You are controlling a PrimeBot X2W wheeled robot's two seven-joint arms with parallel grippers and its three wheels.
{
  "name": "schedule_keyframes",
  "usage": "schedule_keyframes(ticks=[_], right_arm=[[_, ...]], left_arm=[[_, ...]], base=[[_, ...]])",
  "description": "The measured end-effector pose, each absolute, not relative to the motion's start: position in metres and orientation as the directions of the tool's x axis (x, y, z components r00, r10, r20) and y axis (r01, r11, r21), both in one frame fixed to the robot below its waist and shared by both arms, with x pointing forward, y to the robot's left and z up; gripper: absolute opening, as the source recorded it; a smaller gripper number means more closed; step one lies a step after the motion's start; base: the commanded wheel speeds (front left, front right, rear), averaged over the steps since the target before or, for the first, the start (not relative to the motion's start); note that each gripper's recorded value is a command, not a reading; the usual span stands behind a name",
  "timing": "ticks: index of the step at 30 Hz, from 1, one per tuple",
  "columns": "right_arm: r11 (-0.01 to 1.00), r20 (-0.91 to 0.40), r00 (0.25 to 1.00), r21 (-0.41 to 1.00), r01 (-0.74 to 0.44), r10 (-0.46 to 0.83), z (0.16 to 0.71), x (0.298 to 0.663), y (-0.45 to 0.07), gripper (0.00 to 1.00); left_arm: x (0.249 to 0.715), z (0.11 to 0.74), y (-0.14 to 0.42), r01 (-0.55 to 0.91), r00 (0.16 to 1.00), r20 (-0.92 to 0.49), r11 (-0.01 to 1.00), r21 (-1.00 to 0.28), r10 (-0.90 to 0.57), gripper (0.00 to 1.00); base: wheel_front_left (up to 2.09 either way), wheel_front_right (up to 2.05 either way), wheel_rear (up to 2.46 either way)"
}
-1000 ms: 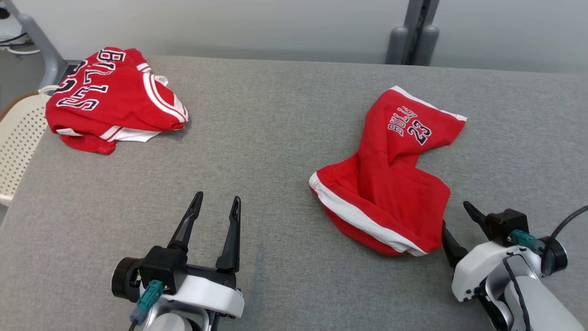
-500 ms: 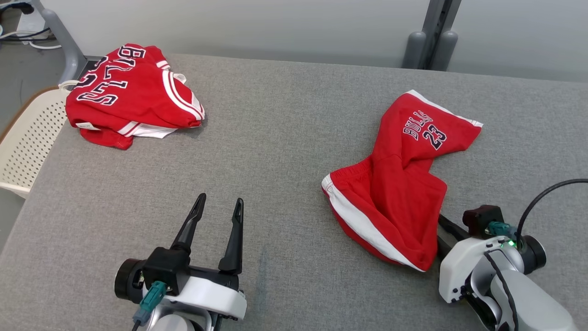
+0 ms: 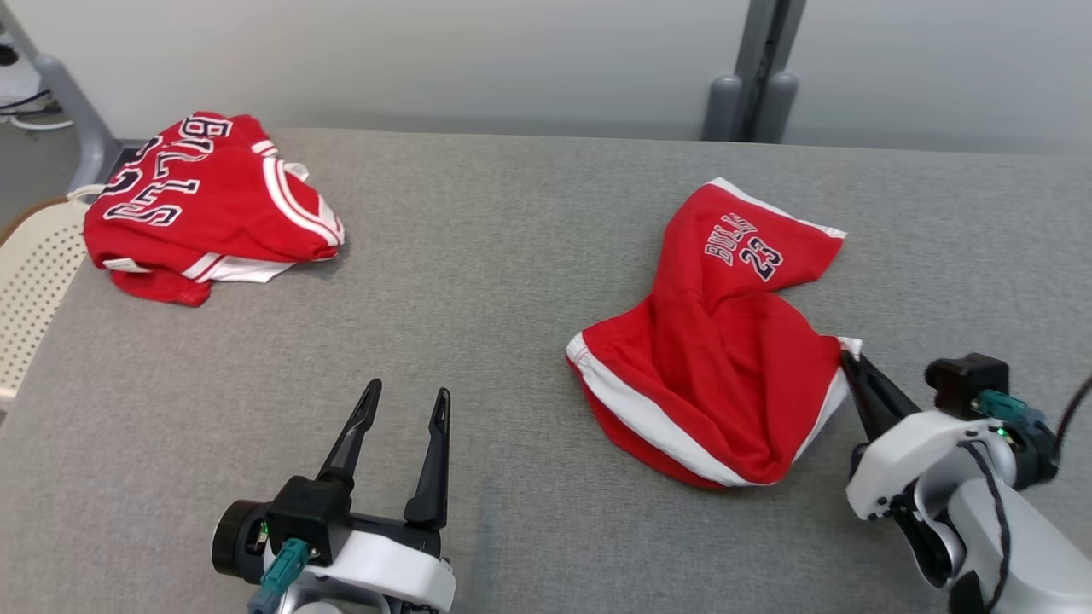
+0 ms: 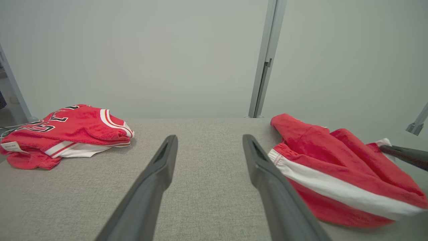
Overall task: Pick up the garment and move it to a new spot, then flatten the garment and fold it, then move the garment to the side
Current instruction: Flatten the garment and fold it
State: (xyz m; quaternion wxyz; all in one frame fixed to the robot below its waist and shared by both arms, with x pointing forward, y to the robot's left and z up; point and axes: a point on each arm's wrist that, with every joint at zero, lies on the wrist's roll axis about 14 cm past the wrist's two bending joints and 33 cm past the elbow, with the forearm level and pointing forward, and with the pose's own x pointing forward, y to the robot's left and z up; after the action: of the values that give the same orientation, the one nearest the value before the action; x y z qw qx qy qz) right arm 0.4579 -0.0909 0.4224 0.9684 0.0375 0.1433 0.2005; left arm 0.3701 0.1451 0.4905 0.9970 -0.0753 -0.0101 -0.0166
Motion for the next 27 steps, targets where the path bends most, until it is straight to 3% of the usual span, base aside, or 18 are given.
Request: schedule_keyframes(ticks=[8,18,21,22,27], right_arm=[[0.971,-0.226,0.956,0.194,-0.142,0.185,0.425,0.441,-0.166,0.0],[0.962,-0.241,0.97,0.272,0.034,0.034,0.41,0.414,-0.2,0.0],[0.961,-0.237,0.971,0.269,0.062,0.003,0.411,0.412,-0.207,0.5],[0.962,-0.231,0.973,0.263,0.068,-0.006,0.412,0.413,-0.21,0.97],[0.965,-0.219,0.975,0.243,0.093,-0.038,0.414,0.408,-0.218,1.0]], left_arm=[[0.376,0.49,0.123,0.104,0.995,0.024,0.982,-0.156,-0.101,1.0],[0.385,0.483,0.105,0.156,0.988,0.009,0.975,-0.16,-0.156,1.0],[0.387,0.481,0.102,0.164,0.986,0.005,0.973,-0.162,-0.165,1.0],[0.388,0.481,0.102,0.165,0.986,0.004,0.973,-0.162,-0.167,1.0],[0.39,0.482,0.1,0.173,0.985,0.01,0.971,-0.162,-0.174,1.0]], base=[[0.0,0.0,0.0],[0.0,0.0,0.0],[0.0,0.0,0.0],[0.0,0.0,0.0],[0.0,0.0,0.0]])
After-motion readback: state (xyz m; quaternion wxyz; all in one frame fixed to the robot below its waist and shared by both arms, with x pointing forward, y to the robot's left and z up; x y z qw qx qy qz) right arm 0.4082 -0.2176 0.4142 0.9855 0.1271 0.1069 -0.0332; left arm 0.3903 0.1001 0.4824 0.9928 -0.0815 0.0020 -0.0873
